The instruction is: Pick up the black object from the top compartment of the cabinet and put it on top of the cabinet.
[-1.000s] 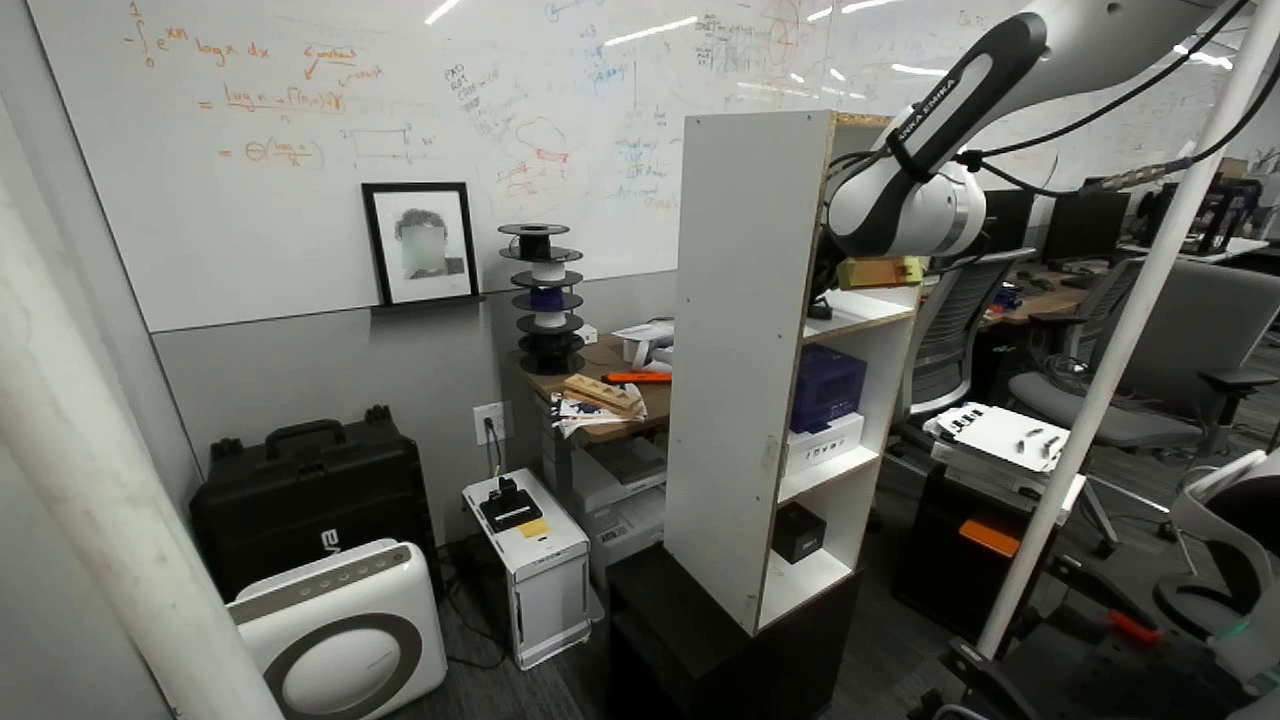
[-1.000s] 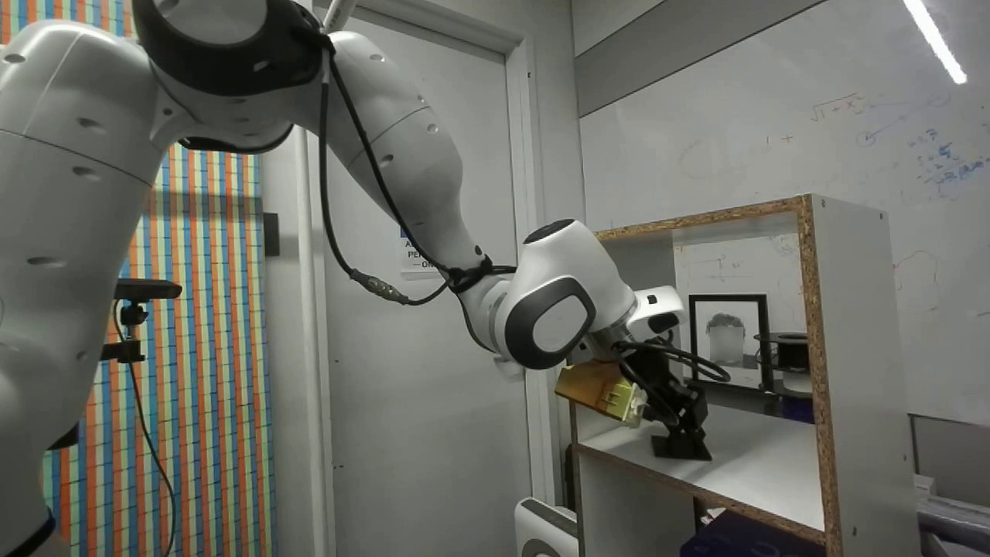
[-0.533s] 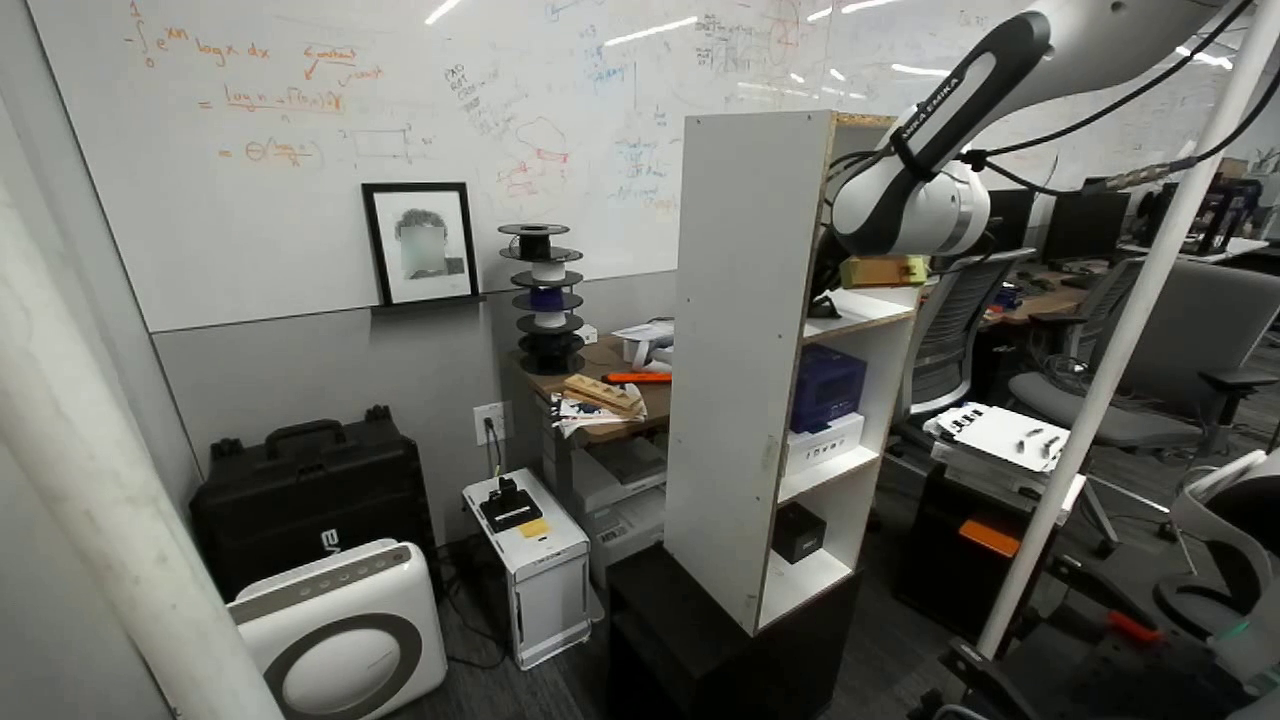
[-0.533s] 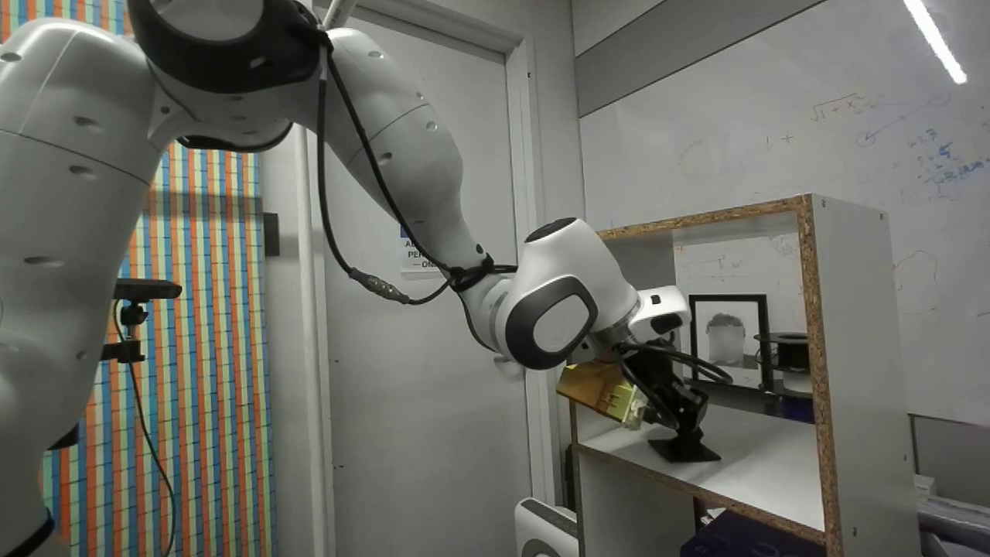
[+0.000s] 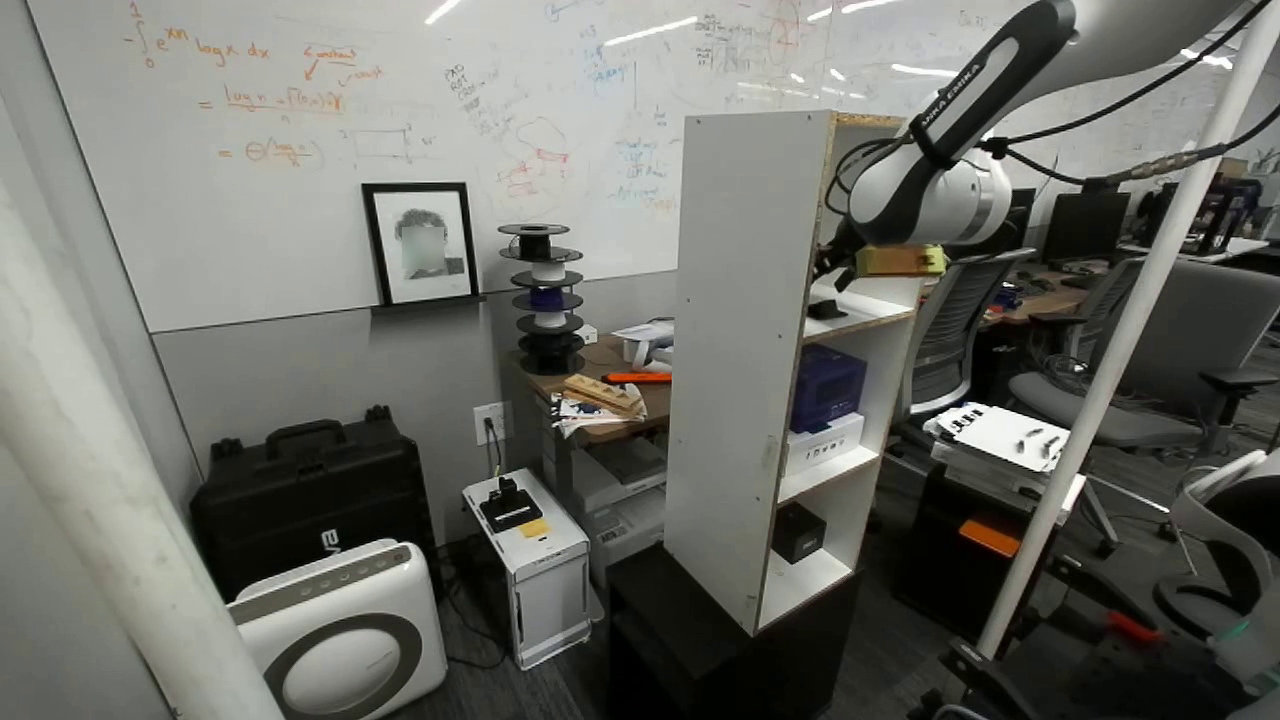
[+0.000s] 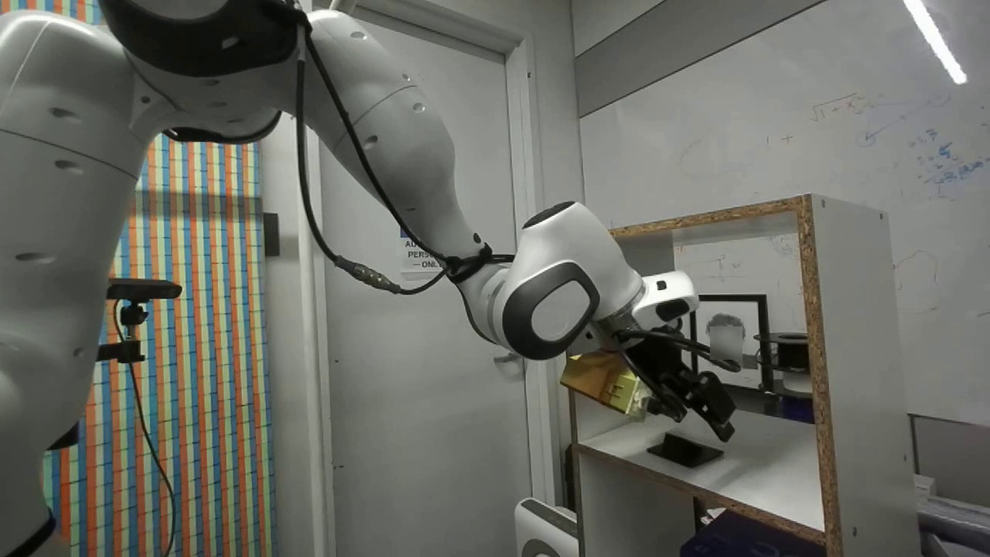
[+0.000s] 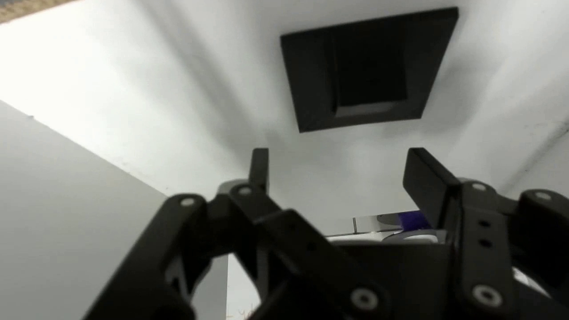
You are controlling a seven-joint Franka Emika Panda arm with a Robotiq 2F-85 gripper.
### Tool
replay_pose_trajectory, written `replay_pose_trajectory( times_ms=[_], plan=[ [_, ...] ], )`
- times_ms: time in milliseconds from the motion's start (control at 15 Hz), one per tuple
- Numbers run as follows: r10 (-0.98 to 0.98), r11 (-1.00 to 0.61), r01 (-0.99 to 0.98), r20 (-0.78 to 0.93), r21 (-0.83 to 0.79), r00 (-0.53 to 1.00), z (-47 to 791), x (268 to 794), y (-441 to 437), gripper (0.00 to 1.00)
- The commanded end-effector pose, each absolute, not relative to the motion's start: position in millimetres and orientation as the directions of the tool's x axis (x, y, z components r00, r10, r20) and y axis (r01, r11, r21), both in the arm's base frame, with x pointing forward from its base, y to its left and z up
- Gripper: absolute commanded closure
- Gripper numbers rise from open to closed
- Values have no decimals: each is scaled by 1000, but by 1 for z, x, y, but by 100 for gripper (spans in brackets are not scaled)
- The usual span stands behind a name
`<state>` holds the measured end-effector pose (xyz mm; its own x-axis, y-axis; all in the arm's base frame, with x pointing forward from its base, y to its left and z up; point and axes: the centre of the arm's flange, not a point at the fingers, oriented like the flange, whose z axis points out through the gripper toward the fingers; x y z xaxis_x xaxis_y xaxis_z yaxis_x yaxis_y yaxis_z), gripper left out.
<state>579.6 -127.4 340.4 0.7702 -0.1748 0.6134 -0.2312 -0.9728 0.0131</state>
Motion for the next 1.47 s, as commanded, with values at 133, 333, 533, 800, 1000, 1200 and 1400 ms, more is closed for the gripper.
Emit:
replay_pose_trajectory(
  times_ms=[133,333,533,800,1000,1200,1400],
  plan=[
    [-167,-975,-222,650,3,742,366,563,-116,0],
    [-230,-963,-268,617,-32,753,357,569,-111,0],
    [-255,-960,-275,584,-56,771,347,568,-103,0],
    [-259,-962,-263,557,-74,789,339,563,-89,0],
    [-254,-963,-263,549,-64,797,334,561,-87,26],
    [-258,-961,-269,542,-61,800,332,558,-92,51],
    [-257,-961,-271,548,-57,796,334,557,-96,73]
  ],
)
